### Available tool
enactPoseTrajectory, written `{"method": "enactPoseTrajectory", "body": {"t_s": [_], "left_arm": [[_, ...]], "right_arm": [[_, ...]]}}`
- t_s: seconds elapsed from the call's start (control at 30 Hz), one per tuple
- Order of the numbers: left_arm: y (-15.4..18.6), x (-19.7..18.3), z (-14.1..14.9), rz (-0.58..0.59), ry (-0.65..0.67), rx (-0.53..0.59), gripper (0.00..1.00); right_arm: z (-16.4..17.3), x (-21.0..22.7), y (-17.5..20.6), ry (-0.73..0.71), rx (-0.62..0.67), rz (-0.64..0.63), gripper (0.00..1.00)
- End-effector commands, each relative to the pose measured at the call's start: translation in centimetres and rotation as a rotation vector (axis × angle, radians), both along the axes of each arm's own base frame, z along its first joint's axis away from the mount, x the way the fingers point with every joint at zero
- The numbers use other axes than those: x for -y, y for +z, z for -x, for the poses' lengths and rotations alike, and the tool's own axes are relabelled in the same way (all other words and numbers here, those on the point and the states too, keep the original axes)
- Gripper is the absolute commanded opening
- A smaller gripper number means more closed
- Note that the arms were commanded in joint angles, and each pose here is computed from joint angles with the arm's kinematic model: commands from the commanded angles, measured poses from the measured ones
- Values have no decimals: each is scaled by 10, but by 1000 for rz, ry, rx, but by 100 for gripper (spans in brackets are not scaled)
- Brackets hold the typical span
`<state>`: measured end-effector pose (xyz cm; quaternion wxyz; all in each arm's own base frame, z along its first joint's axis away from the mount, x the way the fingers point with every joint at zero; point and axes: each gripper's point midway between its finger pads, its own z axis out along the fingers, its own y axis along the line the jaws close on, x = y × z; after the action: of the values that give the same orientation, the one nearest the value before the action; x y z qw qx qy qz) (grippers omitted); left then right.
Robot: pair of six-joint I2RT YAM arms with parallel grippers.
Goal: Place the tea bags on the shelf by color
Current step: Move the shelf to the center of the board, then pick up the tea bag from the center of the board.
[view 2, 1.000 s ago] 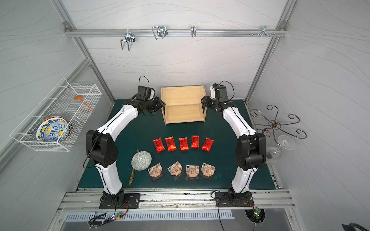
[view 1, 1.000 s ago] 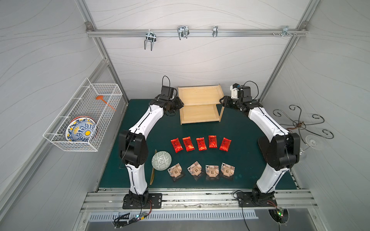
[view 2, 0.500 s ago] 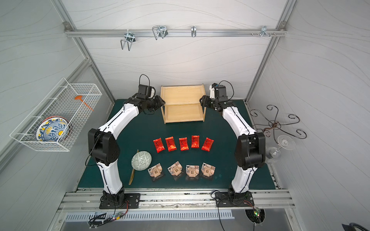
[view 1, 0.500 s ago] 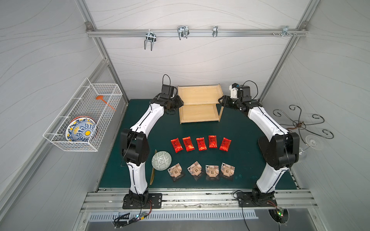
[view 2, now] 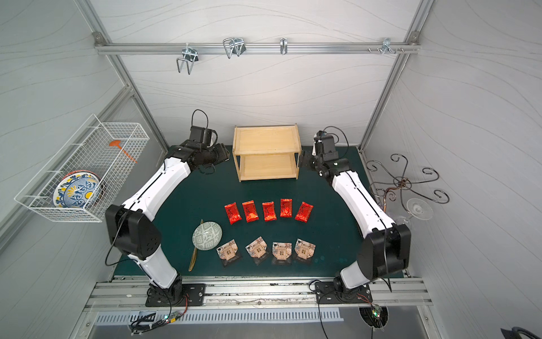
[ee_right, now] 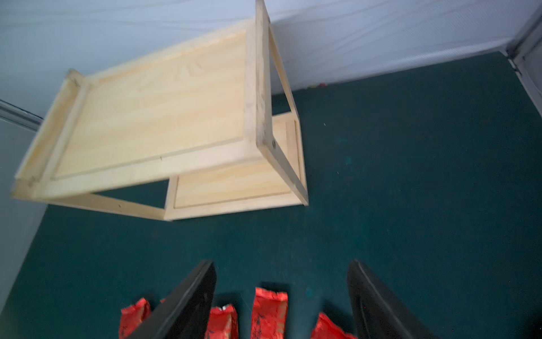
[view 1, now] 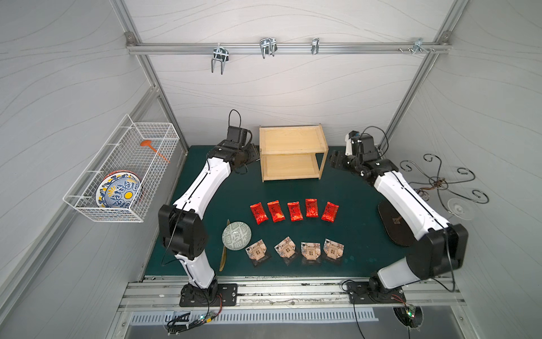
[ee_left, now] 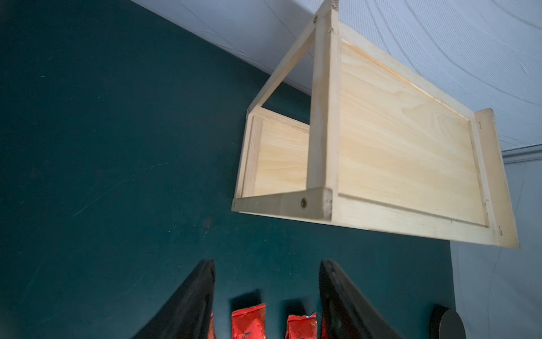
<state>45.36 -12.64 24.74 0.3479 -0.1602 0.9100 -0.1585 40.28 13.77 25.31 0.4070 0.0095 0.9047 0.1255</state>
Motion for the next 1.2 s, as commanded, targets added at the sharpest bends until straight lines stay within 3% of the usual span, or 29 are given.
{"method": "enactPoseTrajectory", "body": {"t_s": [0.0, 0.2, 0.4, 0.83, 1.0, 1.17], "left_arm": [[-6, -6, 22, -67, 8, -3, 62], [-21, -3, 60, -94, -24, -51, 61], [-40, -4, 86, -126, -38, -77, 62], [-55, -5, 92, -162, -41, -153, 72], [-58, -8, 92, -187, -34, -167, 84], [-61, -9, 91, -196, -32, -177, 86]], "right_arm": [[45, 29, -53, -71, -154, 144, 77], [99, 26, -126, -67, -369, 109, 78], [116, 6, -163, -57, -524, 75, 79], [101, -1, -193, -83, -591, 98, 83], [91, -1, -204, -89, -594, 107, 79], [87, -1, -217, -94, -611, 129, 74]]}}
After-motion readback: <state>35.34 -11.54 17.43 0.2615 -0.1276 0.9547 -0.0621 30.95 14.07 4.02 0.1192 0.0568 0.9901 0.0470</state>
